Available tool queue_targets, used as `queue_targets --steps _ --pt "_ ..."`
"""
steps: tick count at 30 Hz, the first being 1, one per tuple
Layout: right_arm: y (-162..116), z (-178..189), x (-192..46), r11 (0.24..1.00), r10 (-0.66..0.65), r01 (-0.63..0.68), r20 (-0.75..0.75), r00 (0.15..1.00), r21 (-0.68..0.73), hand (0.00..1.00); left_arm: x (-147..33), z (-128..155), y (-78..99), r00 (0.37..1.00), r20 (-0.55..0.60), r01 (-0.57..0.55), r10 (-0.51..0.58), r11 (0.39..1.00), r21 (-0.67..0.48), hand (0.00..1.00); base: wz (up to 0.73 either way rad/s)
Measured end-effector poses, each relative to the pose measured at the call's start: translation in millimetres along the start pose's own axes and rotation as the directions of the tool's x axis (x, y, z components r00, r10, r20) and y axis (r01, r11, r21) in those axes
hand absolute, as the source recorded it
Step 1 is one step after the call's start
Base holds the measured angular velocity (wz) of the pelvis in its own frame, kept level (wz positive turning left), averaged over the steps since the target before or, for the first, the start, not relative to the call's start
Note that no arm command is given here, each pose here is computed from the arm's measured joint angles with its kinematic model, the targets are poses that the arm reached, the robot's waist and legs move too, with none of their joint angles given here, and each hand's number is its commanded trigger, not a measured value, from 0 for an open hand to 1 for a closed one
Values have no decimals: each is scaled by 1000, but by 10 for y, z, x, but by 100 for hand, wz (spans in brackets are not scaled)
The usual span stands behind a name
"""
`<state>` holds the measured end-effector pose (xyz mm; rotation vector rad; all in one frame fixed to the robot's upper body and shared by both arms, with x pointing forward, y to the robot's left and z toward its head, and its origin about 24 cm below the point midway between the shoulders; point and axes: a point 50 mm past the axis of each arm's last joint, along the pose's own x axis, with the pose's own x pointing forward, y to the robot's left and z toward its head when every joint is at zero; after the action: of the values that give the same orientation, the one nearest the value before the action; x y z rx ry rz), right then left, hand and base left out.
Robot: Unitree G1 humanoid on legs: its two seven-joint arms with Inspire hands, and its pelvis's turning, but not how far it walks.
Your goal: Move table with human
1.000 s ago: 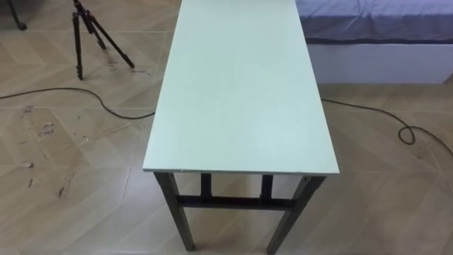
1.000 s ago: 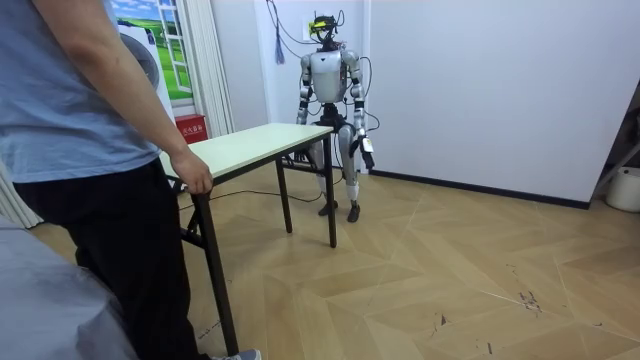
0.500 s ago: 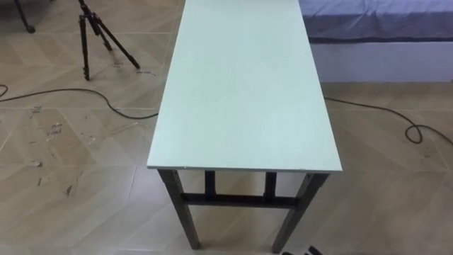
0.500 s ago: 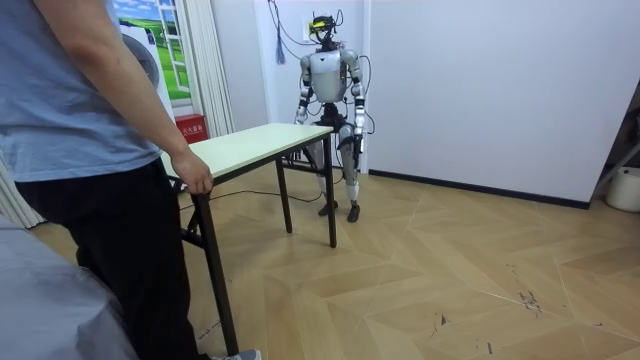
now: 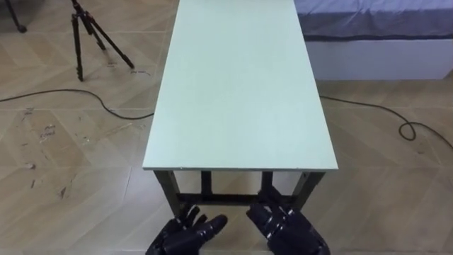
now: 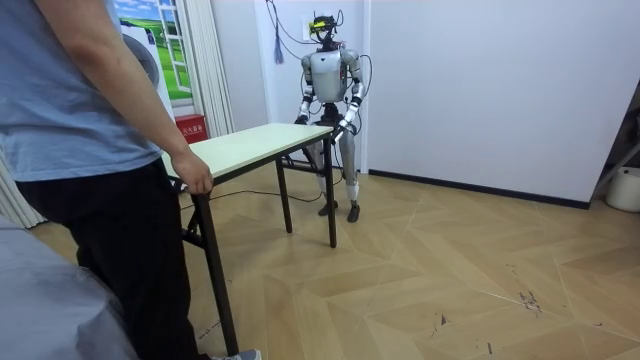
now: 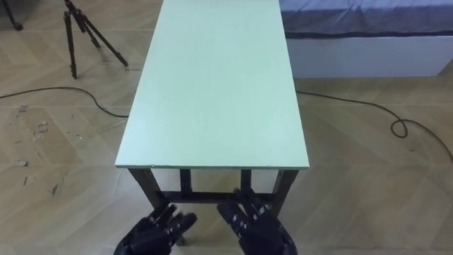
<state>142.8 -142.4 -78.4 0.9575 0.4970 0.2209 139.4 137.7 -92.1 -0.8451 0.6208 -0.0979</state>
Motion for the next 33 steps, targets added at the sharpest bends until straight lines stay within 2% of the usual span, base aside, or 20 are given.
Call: queue_targets --steps 8,13,20,26,30,33 --pt "40 71 40 1000 -6 6 18 1000 -10 0 1 166 -183 995 53 86 -86 996 5 0 0" --pt "133 196 66 1000 30 -30 58 998 -2 0 9 289 -308 984 110 149 -142 987 -55 0 0" --pt "137 202 77 998 20 -24 60 998 60 0 -5 386 -223 987 137 100 -89 992 -72 0 -1" --pt "143 245 133 998 -7 4 57 998 63 0 14 430 -116 987 161 29 0 983 -179 0 0" --pt "135 291 178 998 -19 15 57 998 58 0 118 407 41 990 108 -66 91 975 -214 0 0" --pt "113 331 173 998 -34 30 60 998 63 0 119 417 70 990 99 -78 103 970 -229 0 0"
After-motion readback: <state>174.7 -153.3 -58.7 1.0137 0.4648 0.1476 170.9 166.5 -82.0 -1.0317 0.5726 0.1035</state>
